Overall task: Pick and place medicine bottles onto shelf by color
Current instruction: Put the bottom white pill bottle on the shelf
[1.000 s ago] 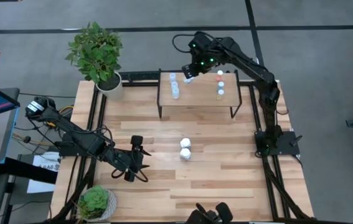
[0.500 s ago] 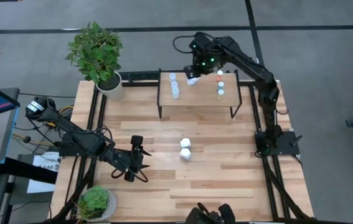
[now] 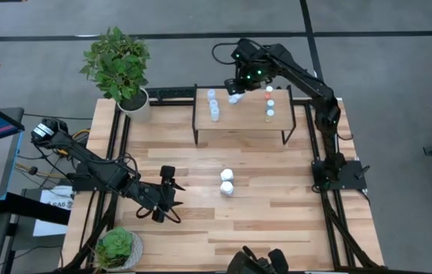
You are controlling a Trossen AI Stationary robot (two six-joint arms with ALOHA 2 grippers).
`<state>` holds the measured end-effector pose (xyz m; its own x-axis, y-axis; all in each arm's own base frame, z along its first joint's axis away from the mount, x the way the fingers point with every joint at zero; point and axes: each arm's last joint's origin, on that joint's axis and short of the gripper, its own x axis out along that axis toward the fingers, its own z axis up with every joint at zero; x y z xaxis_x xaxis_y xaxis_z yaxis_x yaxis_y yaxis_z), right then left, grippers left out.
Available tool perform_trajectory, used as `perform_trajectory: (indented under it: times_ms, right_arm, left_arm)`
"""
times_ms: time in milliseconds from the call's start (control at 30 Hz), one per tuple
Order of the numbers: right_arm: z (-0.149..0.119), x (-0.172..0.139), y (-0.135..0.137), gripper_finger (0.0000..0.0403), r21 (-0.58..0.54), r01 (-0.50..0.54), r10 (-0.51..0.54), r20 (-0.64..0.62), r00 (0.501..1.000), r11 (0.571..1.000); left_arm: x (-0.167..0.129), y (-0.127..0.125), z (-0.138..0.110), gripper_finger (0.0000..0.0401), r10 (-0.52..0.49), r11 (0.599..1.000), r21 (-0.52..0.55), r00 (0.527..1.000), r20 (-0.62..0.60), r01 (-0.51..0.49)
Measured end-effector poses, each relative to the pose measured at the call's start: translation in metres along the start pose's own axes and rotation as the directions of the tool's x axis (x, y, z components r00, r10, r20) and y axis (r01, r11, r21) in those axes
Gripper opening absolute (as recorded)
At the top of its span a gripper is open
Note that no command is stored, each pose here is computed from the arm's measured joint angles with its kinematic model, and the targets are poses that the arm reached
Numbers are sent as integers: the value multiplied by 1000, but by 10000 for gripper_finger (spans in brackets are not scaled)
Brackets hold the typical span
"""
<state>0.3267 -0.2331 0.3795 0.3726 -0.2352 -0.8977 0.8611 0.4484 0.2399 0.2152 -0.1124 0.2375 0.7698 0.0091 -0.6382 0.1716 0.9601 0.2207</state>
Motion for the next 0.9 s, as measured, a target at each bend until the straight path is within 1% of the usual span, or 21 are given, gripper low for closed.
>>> perform_trajectory:
  times_ms: [167, 267, 567, 700, 833, 900]
  right_arm:
    - [-7, 0, -2, 169, -9, 44, -45, -58, 997, 999]
    - [-11, 4, 2, 170, -30, 60, -62, -73, 995, 998]
    - [-17, 3, 11, 176, -115, 47, -56, -76, 996, 992]
    - [-19, 4, 14, 177, -203, 36, -53, -77, 996, 979]
    - [-22, 3, 19, 177, -264, 26, -49, -81, 996, 964]
    - [-24, 3, 22, 177, -278, 22, -47, -82, 996, 960]
  left_arm:
    - [0, 0, 0, 199, 0, 1000, 0, 1000, -1, 0]
    - [0, 0, 0, 199, 0, 1000, 1, 1000, -1, 0]
    - [0, 0, 0, 199, -1, 1000, 1, 1000, -2, 1]
    - [0, 0, 0, 199, -1, 1000, 1, 1000, -2, 1]
    - [0, 0, 0, 199, -10, 1000, 1, 1000, -3, 10]
    - [0, 0, 0, 199, -17, 1000, 1, 1000, -4, 17]
